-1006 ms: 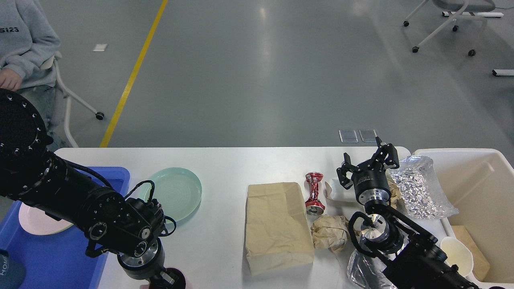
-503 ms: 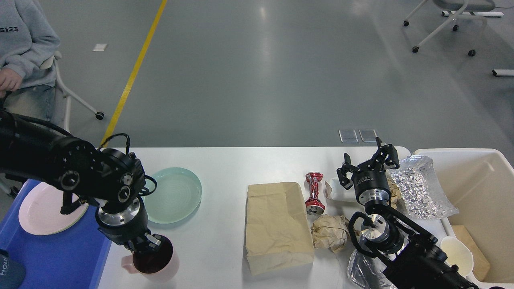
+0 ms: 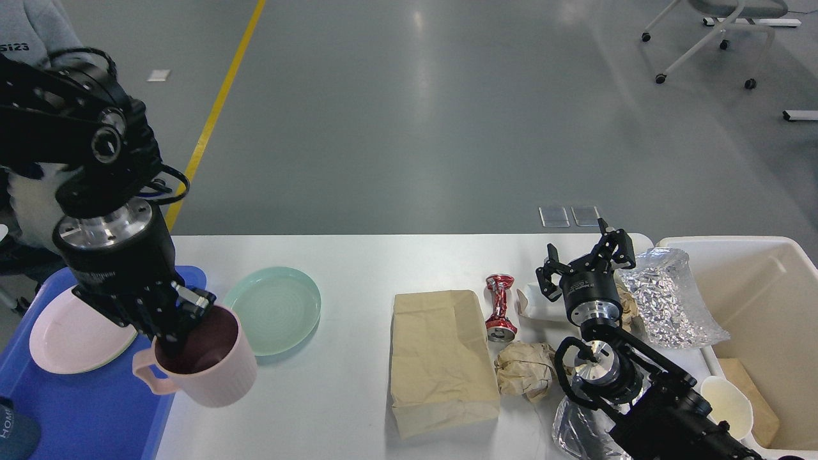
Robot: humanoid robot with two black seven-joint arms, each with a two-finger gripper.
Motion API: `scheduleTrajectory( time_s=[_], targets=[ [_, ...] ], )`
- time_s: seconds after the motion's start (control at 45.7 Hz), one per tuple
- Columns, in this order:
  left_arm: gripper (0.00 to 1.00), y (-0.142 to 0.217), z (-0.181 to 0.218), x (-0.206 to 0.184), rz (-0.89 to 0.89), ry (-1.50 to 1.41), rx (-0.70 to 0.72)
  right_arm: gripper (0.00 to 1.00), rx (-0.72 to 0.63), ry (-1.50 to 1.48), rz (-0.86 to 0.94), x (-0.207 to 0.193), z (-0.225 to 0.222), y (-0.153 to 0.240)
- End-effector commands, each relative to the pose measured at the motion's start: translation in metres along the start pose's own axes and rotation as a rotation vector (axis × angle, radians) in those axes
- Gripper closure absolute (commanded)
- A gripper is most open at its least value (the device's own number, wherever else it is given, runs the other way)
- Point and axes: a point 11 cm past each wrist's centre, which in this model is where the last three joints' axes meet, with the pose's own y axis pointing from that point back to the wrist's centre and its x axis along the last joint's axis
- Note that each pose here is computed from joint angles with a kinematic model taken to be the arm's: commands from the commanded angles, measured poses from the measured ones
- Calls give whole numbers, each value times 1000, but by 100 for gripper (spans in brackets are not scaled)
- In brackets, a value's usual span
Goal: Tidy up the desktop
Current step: 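Lift the mug and set it down in the blue tray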
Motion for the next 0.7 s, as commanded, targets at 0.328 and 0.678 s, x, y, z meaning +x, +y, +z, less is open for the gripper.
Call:
scheduleTrajectory(
  time_s=[0.328,0.678],
  targets=[
    [100,39,-110,-7,167,323,-9,0,0,-1,-2,-1,0,0],
    [100,-72,-257,-24,57,541,65,0,0,-2,-1,-1,0,0]
  ],
)
